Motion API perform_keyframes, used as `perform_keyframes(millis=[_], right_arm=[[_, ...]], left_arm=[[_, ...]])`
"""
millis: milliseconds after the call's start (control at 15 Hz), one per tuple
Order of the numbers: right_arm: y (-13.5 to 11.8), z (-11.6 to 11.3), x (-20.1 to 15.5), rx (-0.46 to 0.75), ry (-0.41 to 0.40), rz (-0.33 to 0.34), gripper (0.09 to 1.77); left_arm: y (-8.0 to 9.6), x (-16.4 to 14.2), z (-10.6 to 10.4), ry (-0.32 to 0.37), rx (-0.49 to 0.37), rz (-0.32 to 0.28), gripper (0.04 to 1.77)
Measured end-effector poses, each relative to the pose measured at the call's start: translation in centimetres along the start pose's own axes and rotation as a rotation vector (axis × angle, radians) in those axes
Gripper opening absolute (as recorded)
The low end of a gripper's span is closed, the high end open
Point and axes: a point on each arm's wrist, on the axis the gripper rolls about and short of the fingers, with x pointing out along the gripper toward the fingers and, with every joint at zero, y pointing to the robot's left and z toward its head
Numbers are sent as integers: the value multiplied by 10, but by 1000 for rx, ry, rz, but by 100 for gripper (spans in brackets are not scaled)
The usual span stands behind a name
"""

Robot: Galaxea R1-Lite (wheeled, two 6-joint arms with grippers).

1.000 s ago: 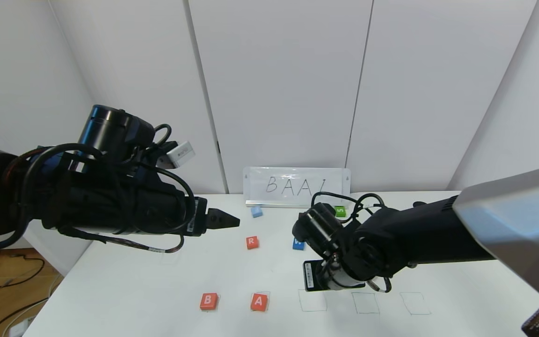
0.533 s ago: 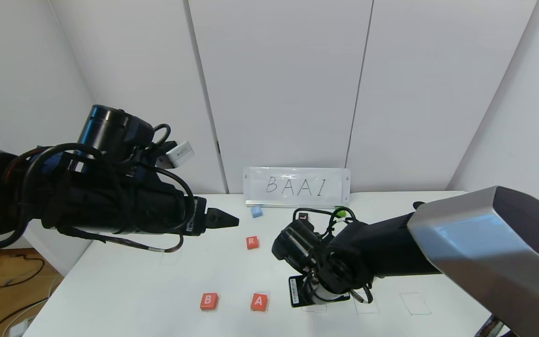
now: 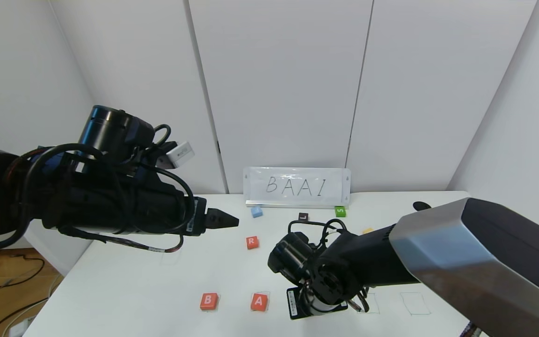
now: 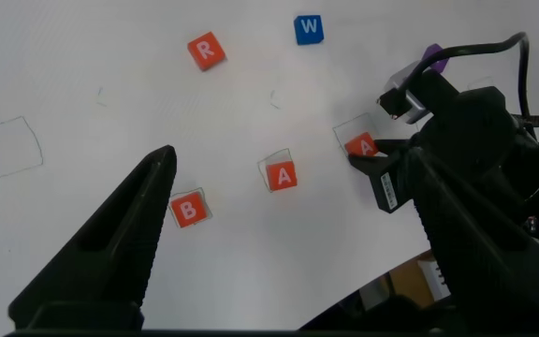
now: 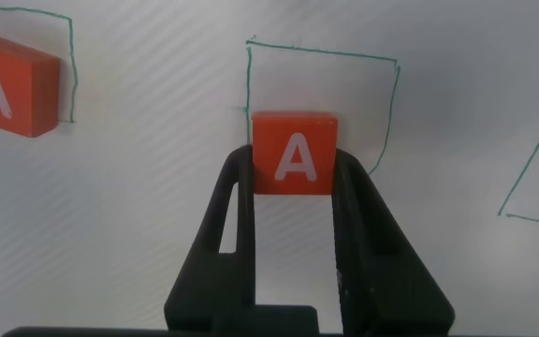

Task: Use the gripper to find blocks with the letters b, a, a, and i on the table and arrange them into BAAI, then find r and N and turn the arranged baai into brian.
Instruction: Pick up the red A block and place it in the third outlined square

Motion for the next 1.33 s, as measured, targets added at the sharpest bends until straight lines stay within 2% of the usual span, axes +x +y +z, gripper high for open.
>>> perform_keyframes(millis=[1200, 1267, 1333], right_arm=[[-4, 2, 5, 21, 7, -10, 54], [-4, 2, 5, 21, 6, -10, 60], [-4, 2, 5, 21, 8, -11, 73]], left_arm=[[0, 2, 0, 5, -1, 1, 172], [0, 2, 0, 5, -1, 1, 172], [0, 2, 0, 6, -1, 1, 172]])
